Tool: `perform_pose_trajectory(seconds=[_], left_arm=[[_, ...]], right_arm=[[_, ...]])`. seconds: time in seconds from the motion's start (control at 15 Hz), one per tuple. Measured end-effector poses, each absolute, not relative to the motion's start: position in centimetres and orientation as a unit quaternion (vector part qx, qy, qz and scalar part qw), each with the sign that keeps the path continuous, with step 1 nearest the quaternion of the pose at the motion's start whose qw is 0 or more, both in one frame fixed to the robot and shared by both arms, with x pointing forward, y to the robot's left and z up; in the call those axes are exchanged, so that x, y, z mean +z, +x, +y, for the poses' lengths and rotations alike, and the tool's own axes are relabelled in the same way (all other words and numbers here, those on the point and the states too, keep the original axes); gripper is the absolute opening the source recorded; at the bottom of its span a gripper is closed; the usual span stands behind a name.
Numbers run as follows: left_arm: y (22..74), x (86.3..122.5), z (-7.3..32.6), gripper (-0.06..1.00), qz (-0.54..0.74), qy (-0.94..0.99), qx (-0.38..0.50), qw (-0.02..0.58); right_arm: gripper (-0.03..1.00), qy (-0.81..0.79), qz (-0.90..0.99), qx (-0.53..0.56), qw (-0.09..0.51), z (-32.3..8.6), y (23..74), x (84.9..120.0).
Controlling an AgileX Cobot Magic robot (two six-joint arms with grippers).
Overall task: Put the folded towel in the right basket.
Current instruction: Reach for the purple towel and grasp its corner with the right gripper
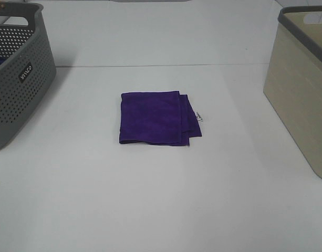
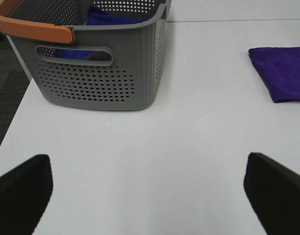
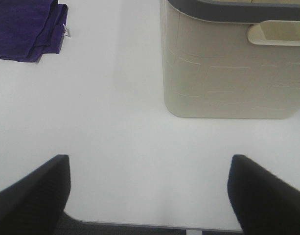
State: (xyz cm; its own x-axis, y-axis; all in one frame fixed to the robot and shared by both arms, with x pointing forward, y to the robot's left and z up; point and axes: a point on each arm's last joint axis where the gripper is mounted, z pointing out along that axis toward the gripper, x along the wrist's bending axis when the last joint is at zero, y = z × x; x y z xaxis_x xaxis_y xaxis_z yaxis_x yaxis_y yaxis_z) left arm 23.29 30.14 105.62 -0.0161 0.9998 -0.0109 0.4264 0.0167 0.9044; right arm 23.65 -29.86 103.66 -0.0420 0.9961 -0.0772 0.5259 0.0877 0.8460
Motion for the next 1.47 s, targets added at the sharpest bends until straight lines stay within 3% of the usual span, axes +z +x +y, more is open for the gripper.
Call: perform_pose_trajectory(seconds=[1.27,1.47], left_arm=[[23.3,105.6,30.1,0.99,0.604,0.59,0.378,0.379],[23.3,105.6,30.1,0.99,0.604,0.59,0.378,0.379]], right_arm=[[0.85,0.587,0.65,0.319,0.362,-29.9,23.7,103.8],[0.85,0.61,0.677,0.271,0.309,-29.9,26.2,106.1]])
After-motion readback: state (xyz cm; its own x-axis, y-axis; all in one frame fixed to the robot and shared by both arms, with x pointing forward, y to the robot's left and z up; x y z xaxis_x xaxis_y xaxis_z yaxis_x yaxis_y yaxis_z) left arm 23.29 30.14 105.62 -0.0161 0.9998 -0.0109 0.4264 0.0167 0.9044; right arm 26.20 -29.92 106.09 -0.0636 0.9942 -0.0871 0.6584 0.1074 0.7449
